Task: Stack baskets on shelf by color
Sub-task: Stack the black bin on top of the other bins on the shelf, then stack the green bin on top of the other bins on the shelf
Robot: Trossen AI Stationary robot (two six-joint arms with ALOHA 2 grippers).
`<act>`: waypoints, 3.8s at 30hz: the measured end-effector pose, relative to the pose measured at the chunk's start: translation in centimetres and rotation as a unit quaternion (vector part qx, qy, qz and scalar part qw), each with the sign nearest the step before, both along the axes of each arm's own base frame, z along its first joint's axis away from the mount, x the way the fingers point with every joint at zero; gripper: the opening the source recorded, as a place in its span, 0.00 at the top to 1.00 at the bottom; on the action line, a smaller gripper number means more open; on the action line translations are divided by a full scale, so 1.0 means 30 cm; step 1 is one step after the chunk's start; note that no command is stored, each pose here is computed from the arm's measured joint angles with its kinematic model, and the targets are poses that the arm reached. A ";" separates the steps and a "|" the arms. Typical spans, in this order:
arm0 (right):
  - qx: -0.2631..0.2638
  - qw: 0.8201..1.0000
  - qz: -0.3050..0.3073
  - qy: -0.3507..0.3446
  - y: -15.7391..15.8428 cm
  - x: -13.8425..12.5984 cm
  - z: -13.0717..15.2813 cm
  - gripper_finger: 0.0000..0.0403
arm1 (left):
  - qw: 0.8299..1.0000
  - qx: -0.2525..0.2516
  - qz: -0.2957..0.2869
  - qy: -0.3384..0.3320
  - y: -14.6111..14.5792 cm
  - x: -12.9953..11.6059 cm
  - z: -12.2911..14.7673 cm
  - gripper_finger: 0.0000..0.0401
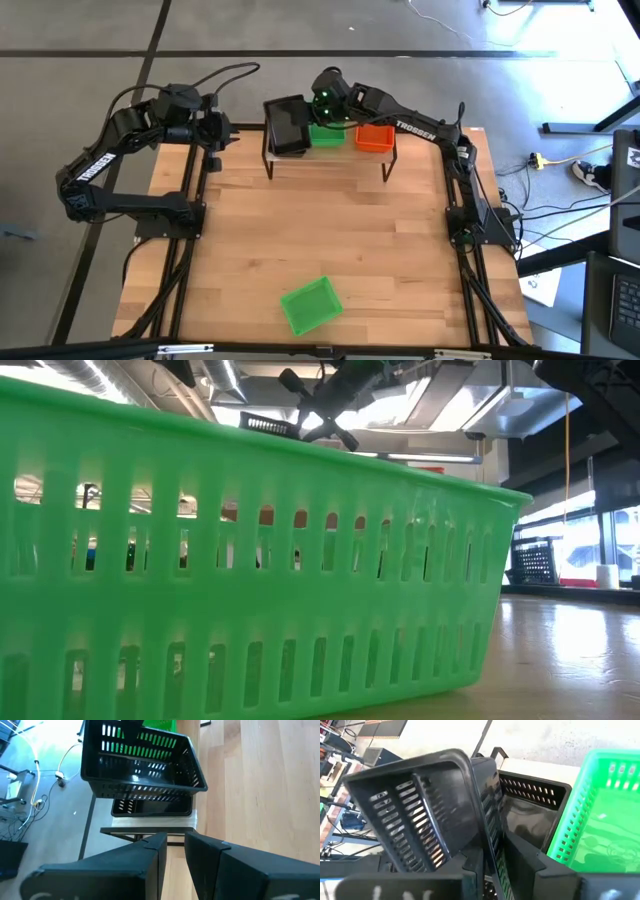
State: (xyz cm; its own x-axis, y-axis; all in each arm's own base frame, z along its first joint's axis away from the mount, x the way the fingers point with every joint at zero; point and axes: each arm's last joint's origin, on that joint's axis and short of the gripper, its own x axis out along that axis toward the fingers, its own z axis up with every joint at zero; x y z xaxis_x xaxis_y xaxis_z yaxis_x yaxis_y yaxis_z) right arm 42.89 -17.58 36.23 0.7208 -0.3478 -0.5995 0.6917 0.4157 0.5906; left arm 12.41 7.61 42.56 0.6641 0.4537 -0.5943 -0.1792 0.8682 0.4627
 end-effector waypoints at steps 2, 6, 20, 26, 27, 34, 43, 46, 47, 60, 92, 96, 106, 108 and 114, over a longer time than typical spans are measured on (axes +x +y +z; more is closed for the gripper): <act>0.004 1.000 -0.004 -0.002 0.001 0.000 0.000 0.85 | 1.000 0.000 0.000 0.000 0.000 0.000 0.000 0.85; -0.004 1.000 0.003 0.002 0.000 0.000 0.000 0.89 | 1.000 0.000 0.000 0.000 0.000 0.000 0.000 0.85; -0.009 1.000 -0.003 0.008 0.000 -0.002 -0.002 0.79 | 1.000 0.000 0.000 0.000 0.000 0.000 0.000 0.85; -0.009 1.000 -0.023 -0.008 -0.005 0.001 0.006 0.76 | 1.000 0.000 0.000 0.000 0.000 0.000 0.000 0.85; -0.013 1.000 -0.023 -0.015 -0.006 0.004 0.010 0.76 | 1.000 0.000 0.000 0.000 0.000 0.000 0.000 0.85; -0.102 0.994 0.031 -0.022 0.003 0.006 0.056 0.76 | 1.000 0.000 0.000 0.000 0.000 0.000 0.000 0.85; -0.289 0.890 0.345 0.075 0.205 -0.043 0.128 0.76 | 0.999 -0.036 0.029 -0.022 0.000 0.000 -0.001 0.85; -0.311 0.834 0.440 0.116 0.275 -0.066 0.113 0.76 | 0.996 -0.060 0.045 -0.037 -0.001 0.000 -0.001 0.85; -0.312 0.819 0.463 0.132 0.293 -0.073 0.104 0.76 | 0.995 -0.072 0.049 -0.044 -0.002 0.000 -0.002 0.85; -0.288 0.683 0.661 0.119 0.373 -0.127 0.059 0.76 | 0.969 -0.229 -0.044 -0.085 -0.018 0.049 -0.015 0.85; -0.181 0.599 0.758 0.184 0.965 0.063 -0.394 0.76 | 0.956 -0.200 -0.210 0.037 -0.122 0.030 -0.055 0.85; -0.202 0.596 0.751 0.198 0.994 0.082 -0.465 0.76 | 0.956 -0.200 -0.210 0.037 -0.122 0.029 -0.056 0.85; -0.155 0.620 0.739 0.213 1.014 0.106 -0.554 0.76 | 0.956 -0.203 -0.209 0.041 -0.123 0.027 -0.057 0.85; -0.151 0.618 0.743 0.206 1.019 0.106 -0.554 0.76 | 0.956 -0.203 -0.209 0.041 -0.123 0.027 -0.057 0.85; -0.150 0.619 0.744 0.201 1.018 0.108 -0.552 0.76 | 0.956 -0.202 -0.209 0.041 -0.123 0.027 -0.057 0.85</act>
State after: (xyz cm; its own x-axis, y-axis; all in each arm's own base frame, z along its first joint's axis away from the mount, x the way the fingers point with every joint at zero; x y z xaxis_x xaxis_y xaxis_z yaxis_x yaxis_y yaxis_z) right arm 46.14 12.96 19.67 0.1905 0.3833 -0.9038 -0.5230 0.8187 0.2370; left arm 13.22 3.93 40.83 0.6804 -0.1188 -0.7231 0.2453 0.9668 0.0719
